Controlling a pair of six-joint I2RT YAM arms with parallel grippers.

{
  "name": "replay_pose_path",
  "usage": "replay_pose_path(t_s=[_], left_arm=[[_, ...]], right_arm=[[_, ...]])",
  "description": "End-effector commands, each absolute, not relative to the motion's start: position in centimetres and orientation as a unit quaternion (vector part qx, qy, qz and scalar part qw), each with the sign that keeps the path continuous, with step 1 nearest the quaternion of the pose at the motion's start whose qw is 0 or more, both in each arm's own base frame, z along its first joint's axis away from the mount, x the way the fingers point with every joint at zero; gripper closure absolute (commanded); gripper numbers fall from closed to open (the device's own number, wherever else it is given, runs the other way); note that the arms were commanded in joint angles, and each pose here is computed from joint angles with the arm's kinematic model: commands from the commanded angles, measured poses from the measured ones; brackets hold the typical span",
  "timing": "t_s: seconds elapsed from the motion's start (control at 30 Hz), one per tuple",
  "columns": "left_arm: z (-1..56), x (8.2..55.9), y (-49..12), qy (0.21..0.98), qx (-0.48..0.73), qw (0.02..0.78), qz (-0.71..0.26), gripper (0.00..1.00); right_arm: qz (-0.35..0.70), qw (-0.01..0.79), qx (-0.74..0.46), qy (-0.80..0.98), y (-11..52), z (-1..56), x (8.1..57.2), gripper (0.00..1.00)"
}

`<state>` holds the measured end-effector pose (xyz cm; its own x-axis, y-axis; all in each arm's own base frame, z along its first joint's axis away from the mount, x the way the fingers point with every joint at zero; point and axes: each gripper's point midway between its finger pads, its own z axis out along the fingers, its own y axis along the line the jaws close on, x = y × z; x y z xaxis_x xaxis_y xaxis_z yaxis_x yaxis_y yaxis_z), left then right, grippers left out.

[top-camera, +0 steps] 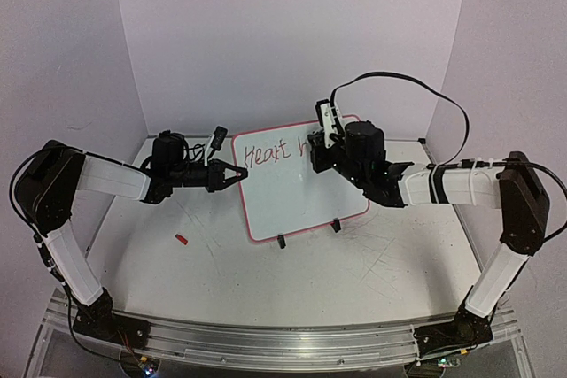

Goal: Write a sentence on the whiteboard

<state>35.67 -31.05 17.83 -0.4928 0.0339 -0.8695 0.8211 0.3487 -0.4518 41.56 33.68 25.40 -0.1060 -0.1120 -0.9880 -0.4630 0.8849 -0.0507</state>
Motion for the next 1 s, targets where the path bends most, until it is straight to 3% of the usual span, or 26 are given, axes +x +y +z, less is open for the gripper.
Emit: replay_pose_path(t_s=[0.0,0.7,0.97], left_arm=[[17.1,38.5,-29.5,0.73,0.304,0.464,-0.399,1.0],[16.9,38.6,-29.7,0.731,0.304,0.46,-0.402,1.0],[16.8,38.6,-29.7,0.732,0.303,0.458,-0.402,1.0]], right_arm=[[0.136,0.65,-0.178,0.726,33.0,26.6,41.6,1.0],[0.137,0.619,-0.19,0.75,32.4,23.9,40.5,1.0],[0.184,0.648,-0.191,0.714,32.7,28.6,39.4,1.0]])
